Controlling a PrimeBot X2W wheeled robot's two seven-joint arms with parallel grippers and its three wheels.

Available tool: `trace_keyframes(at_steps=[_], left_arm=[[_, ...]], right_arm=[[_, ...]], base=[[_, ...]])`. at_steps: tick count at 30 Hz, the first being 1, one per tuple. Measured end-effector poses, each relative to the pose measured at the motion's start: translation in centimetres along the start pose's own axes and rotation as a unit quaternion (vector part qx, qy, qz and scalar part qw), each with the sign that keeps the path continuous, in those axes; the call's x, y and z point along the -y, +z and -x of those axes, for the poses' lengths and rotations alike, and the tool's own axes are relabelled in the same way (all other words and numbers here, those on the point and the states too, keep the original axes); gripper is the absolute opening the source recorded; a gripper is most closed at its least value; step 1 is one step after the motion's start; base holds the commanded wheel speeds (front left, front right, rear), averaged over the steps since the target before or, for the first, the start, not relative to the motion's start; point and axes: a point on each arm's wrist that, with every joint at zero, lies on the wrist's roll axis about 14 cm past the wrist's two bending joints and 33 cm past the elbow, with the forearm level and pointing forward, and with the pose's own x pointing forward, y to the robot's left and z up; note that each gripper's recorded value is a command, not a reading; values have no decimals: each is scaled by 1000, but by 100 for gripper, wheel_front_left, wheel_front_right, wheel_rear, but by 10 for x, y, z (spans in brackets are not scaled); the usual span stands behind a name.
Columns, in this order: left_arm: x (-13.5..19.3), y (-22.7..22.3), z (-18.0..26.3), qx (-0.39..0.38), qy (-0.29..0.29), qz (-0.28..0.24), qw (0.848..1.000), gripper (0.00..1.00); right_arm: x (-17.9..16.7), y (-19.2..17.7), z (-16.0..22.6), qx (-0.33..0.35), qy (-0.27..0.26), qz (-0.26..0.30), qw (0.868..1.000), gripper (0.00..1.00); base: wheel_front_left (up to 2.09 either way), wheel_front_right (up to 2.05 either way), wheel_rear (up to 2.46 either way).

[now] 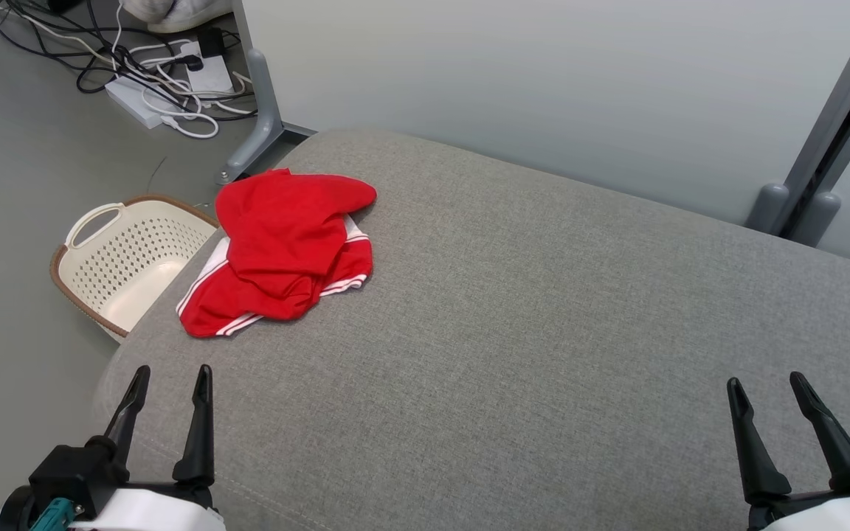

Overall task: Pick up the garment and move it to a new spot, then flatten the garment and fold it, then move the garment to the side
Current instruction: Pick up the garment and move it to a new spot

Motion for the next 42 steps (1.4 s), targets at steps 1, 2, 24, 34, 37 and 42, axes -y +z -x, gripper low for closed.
trace_keyframes(at_steps=[1,2,24,34,37,42], left_arm=[[0,1,-1,1,-1,-1,1000,100],[1,1,-3,1,-1,-2,1000,100],[72,6,-155,26,-61,-1,998,100],[59,-140,-197,-223,-28,-8,974,100],[57,-174,-191,-280,-18,-14,960,100],[53,-190,-194,-295,-8,-33,955,55]], right_arm=[[0,-1,0,-2,0,0,1000,100],[0,-1,-1,-2,0,0,1000,100],[65,-22,-46,-38,-37,30,998,100],[102,-63,-51,-77,-71,19,994,100],[113,-71,-47,-85,-87,18,992,100],[122,-78,-45,-90,-99,17,991,100]], base=[[0,0,0],[0,0,0],[0,0,0],[0,0,0],[0,0,0],[0,0,0]])
